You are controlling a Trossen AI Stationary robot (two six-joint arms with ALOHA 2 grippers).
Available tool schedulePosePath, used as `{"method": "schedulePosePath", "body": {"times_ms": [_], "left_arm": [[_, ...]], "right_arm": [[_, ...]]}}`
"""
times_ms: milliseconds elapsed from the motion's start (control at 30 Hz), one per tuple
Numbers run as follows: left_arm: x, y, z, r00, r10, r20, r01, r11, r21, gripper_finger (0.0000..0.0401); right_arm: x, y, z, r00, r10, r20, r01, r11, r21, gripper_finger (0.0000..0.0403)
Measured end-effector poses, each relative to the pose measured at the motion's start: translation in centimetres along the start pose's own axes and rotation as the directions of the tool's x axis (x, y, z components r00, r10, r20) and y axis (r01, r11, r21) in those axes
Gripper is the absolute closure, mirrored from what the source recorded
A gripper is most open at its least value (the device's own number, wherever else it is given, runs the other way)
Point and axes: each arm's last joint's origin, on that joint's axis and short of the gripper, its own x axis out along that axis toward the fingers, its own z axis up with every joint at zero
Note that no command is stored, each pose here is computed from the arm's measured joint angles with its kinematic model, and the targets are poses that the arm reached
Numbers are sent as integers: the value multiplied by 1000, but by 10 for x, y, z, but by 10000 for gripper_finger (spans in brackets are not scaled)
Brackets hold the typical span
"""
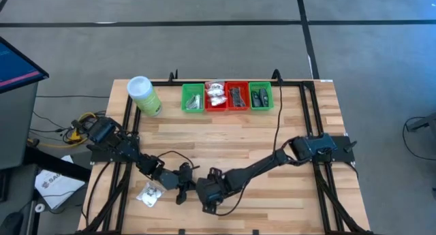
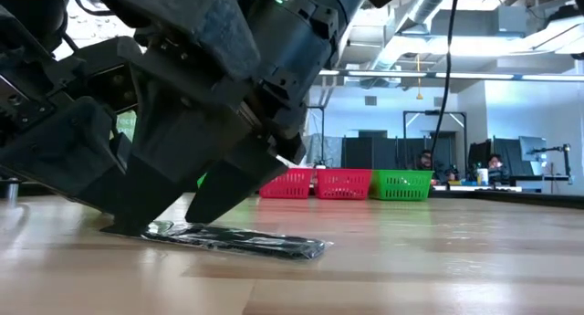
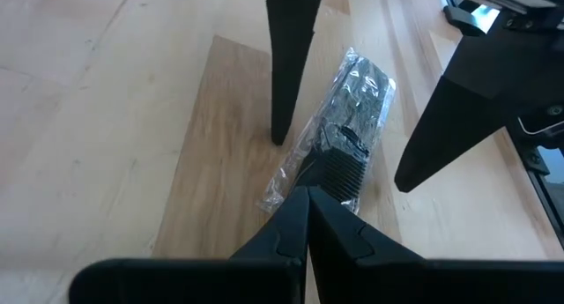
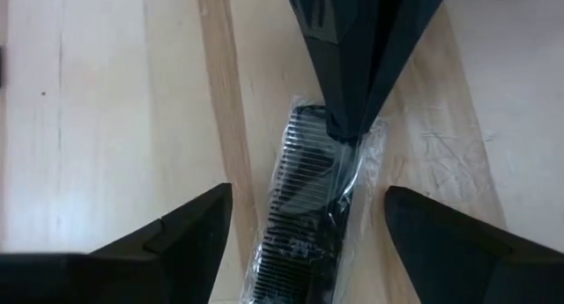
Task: Pick & Place Travel size toiletries
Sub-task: Put the black comb into the right red bin
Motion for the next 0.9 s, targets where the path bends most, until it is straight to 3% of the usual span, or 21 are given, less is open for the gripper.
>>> {"method": "schedulePosePath", "body": {"times_ms": [667,800,900], "left_arm": [[1,2,6,999,3,44,-3,1000,0,400],[1,2,6,999,3,47,-3,1000,0,400],[1,2,6,999,2,49,-2,1000,-1,400]], "right_arm": [[4,1,-7,997,-74,-6,74,997,-12,208],[4,-2,-6,997,-80,-12,80,997,9,245],[4,-4,-6,997,-69,-35,70,997,22,295]]}}
